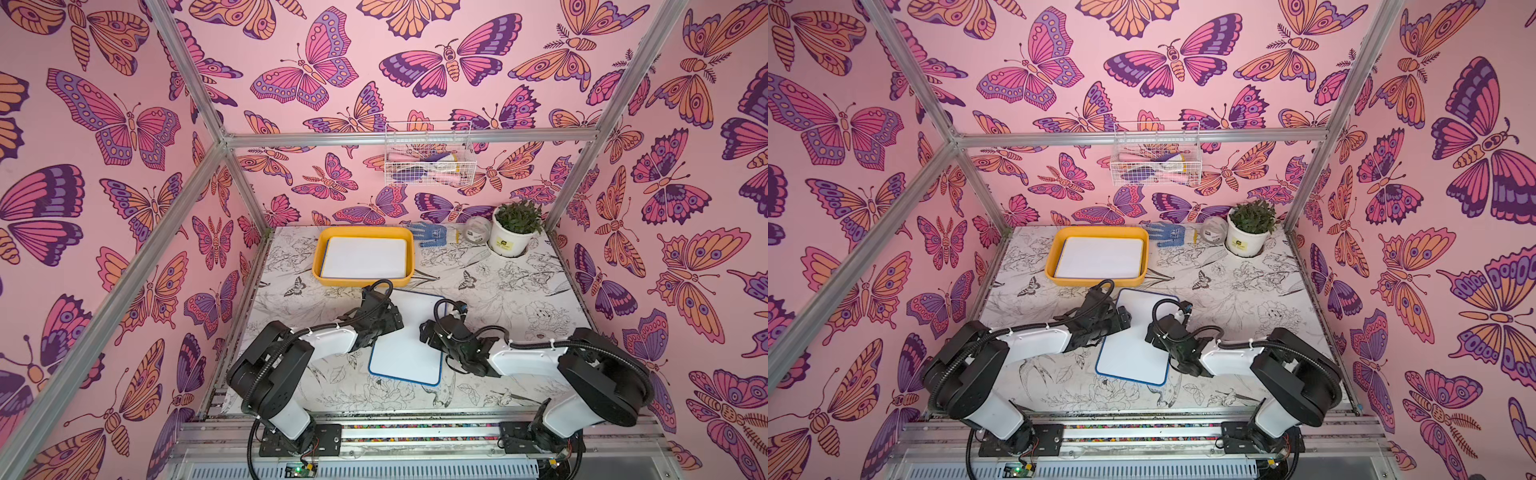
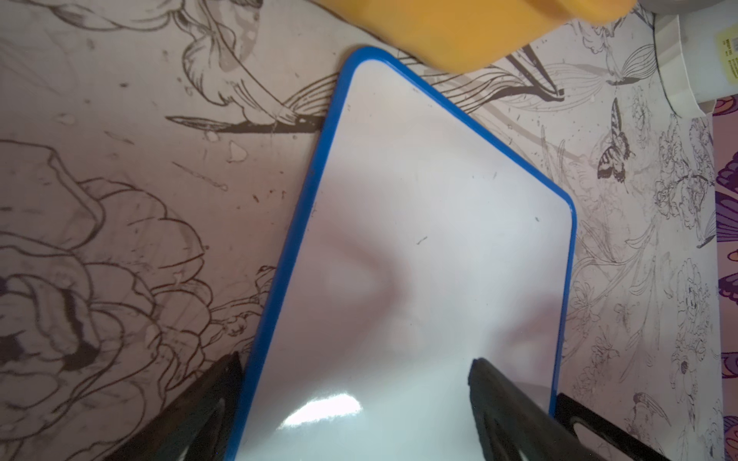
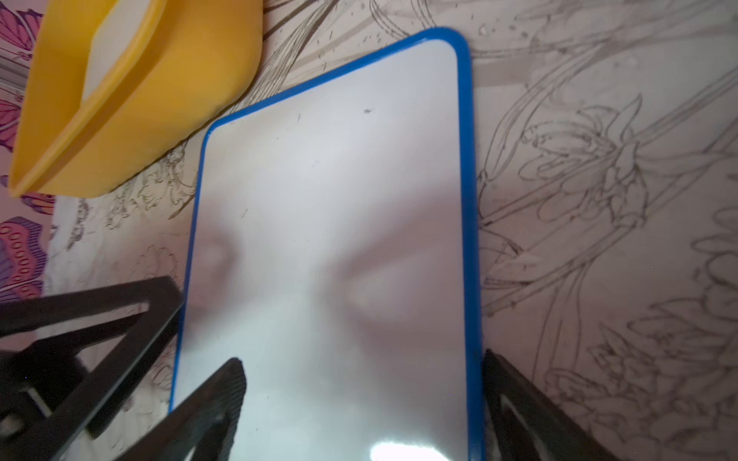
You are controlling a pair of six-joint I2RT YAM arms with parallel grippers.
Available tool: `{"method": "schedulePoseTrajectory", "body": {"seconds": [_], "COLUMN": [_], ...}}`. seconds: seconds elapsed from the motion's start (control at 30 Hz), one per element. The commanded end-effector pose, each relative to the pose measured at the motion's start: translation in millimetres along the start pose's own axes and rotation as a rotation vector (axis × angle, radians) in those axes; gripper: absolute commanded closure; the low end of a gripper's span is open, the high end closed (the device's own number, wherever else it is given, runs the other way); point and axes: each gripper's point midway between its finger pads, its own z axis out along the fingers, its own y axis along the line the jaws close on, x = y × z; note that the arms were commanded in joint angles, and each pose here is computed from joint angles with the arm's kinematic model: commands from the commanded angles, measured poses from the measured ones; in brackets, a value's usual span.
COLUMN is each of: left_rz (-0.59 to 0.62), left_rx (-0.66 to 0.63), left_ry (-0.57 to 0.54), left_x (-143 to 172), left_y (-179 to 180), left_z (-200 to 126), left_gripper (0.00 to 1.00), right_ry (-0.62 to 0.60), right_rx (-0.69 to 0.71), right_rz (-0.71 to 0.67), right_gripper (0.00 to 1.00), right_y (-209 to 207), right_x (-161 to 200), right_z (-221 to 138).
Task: Put the whiteboard into the storage box
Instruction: Pick up the whiteboard at the center of the board.
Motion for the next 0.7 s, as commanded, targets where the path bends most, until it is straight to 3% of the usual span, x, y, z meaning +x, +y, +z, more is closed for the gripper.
{"method": "schedulePoseTrajectory", "body": {"seconds": [0.0, 0.23, 0.47, 0.67], "left_rz": [-0.075, -0.057, -0.043, -0.043], "left_rx": [-0.024, -0.026, -0.02, -0.017], "left_ry": [0.357, 0.38, 0.387, 0.396], "left_x": [93.6, 103.6, 110.3, 115.1], "left_y": [21.5, 23.8, 24.3, 24.0], "left_z": [0.1, 1.1, 7.3, 10.5], "left_gripper": [0.1, 0.1, 0.1, 0.1], "right_ry": [0.124, 0.254, 0.416, 0.442], "right_rx": [0.018, -0.146, -0.27, -0.358], "right_rz": [-0.048, 0.158, 0.659, 0.908], "right_gripper": [0.07, 0.08, 0.08, 0.11], "right_y": [-4.6, 28.7, 19.5, 17.5], "right_x": [38.6, 46.7, 44.4, 42.5], "right_z": [11.8, -4.5, -10.7, -3.6]}}
